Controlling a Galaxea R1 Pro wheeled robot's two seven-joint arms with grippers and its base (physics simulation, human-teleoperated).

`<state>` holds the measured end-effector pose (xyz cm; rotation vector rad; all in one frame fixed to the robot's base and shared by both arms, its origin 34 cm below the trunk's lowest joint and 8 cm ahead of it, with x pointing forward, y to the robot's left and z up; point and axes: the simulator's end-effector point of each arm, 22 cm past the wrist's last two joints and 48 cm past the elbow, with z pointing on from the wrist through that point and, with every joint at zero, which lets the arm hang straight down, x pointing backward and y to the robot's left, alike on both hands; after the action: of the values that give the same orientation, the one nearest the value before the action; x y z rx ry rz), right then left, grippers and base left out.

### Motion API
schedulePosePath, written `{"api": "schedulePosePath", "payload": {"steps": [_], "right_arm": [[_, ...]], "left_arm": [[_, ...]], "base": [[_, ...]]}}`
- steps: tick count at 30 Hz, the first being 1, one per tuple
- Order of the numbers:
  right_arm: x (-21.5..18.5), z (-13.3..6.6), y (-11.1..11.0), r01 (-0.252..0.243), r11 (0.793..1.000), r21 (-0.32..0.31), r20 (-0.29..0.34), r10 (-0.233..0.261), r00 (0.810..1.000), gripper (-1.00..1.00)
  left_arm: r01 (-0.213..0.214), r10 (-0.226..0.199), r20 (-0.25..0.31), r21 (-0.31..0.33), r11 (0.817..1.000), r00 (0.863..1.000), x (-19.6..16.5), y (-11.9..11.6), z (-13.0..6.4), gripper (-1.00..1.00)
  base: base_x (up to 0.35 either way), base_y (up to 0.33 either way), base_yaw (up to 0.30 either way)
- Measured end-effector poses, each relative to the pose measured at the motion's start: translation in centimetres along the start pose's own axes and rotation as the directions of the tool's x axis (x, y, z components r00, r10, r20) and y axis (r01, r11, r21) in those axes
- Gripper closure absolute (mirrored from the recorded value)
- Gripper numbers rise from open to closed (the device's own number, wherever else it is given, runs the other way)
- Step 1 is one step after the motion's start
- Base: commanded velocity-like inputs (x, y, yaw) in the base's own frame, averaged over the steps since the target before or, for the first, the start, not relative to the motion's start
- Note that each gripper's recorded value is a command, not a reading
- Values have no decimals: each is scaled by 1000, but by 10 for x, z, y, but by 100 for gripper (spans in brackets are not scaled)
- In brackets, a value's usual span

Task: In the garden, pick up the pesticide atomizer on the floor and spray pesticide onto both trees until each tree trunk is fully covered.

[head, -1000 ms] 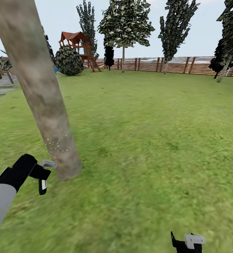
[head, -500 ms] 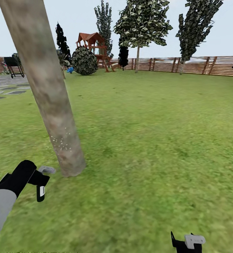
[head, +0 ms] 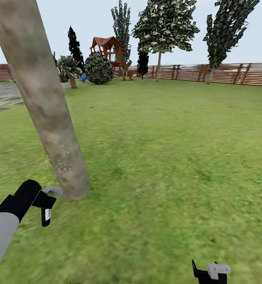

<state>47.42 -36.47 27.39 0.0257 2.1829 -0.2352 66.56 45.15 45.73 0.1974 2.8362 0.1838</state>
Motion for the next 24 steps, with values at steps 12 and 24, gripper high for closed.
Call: {"api": "schedulePosePath", "payload": {"steps": [12, 24], "right_arm": [[0, 0, -1, 1, 1000, 1, 1, -1, 1000, -100], [0, 0, 0, 1, 1000, -1, 1, -1, 1000, -100]], "left_arm": [[19, -18, -17, 31, 999, 1000, 20, -6, 16, 100], [5, -5, 5, -38, 999, 1000, 47, 15, 40, 100]], "base": [[104, -258, 129], [203, -209, 22]]}}
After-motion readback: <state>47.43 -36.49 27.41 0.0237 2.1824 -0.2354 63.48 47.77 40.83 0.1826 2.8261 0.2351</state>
